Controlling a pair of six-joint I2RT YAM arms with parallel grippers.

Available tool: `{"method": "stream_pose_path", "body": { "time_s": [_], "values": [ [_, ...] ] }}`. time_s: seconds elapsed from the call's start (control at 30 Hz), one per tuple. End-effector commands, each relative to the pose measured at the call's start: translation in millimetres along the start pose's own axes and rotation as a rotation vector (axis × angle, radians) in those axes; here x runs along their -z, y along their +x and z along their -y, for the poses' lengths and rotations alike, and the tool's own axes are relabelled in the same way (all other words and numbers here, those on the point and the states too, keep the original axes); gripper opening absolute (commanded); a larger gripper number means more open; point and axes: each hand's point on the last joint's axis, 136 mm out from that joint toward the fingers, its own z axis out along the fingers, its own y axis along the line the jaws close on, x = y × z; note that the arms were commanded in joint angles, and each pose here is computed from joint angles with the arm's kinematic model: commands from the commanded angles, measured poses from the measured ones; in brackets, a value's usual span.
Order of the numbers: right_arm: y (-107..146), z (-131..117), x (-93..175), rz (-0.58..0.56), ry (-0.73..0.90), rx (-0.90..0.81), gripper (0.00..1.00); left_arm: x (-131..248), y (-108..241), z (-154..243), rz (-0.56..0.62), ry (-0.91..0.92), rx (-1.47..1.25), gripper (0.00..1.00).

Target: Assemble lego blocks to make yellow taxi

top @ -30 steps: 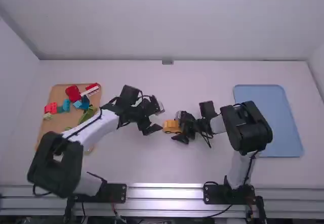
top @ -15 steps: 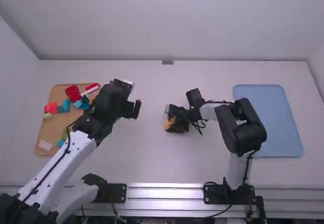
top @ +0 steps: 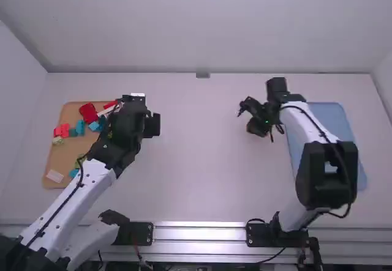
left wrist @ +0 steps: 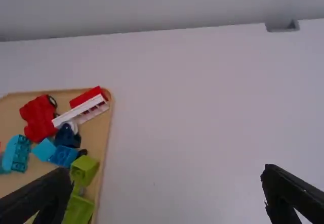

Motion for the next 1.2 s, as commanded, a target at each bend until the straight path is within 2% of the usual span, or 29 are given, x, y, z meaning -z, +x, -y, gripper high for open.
{"method": "stream_pose_path", "body": {
  "time_s": [0.0, 0.03, 0.07, 0.17, 0.2, 0.27, 0.3, 0.37, 0.5, 0.6, 0.7, 0.77, 0.8, 0.83, 0.87, 0.9, 0.93, 1.17],
  "values": [
    [31, 43, 26, 0.023, 0.125, -0.214, 0.32, -3, -3, -9, 0.01, -0.061, 0.008, 0.99],
    [35, 49, 28, 0.036, 0.135, -0.239, 0.32, -3, -3, -9, 0.01, -0.066, 0.008, 0.99],
    [47, 70, 34, 0.136, 0.164, -0.333, 0.31, -5, -5, -13, 0.015, -0.091, 0.011, 0.99],
    [62, 95, 38, 0.323, 0.189, -0.43, 0.34, -8, -7, -12, 0.022, -0.088, 0.016, 0.99],
    [75, 107, 39, 0.392, 0.225, -0.485, 0.35, -10, -7, -9, 0.025, -0.084, 0.015, 0.99],
    [88, 116, 38, 0.443, 0.268, -0.555, 0.35, -11, -8, -8, 0.026, -0.083, 0.014, 0.99],
    [103, 123, 36, 0.482, 0.319, -0.623, 0.4, -13, -8, -7, 0.028, -0.084, 0.016, 0.99],
    [125, 124, 30, 0.517, 0.373, -0.713, 0.44, -17, -8, -8, 0.025, -0.089, 0.022, 0.99],
    [151, 117, 22, 0.497, 0.4, -0.799, 0.44, -21, -6, -7, 0.021, -0.09, 0.098, 0.99],
    [182, 114, 14, 0.357, 0.461, -0.88, 0.47, -22, -4, -6, 0.017, -0.091, 0.144, 0.99],
    [187, 111, 12, 0.326, 0.462, -0.895, 0.48, -22, -4, -6, 0.017, -0.09, 0.141, 0.99],
    [192, 112, 13, 0.327, 0.466, -0.907, 0.56, -22, -4, -6, 0.015, -0.092, 0.14, 0.99],
    [196, 113, 15, 0.324, 0.471, -0.916, 0.63, -22, -3, -6, 0.011, -0.092, 0.137, 0.99],
    [198, 113, 16, 0.321, 0.47, -0.924, 0.8, -22, -2, -6, 0.008, -0.092, 0.135, 0.99],
    [199, 113, 16, 0.319, 0.47, -0.926, 0.83, -22, -2, -7, 0.007, -0.094, 0.136, 0.99],
    [199, 113, 17, 0.314, 0.467, -0.93, 0.94, -22, -1, -7, 0.004, -0.094, 0.134, 0.99],
    [201, 114, 18, 0.306, 0.468, -0.936, 0.99, -22, 1, -7, -0.003, -0.095, 0.129, 0.99],
    [191, 118, 31, 0.274, 0.409, -0.975, 0.99, -22, -3, -6, 0.008, -0.091, 0.047, 0.99]
  ]
}}
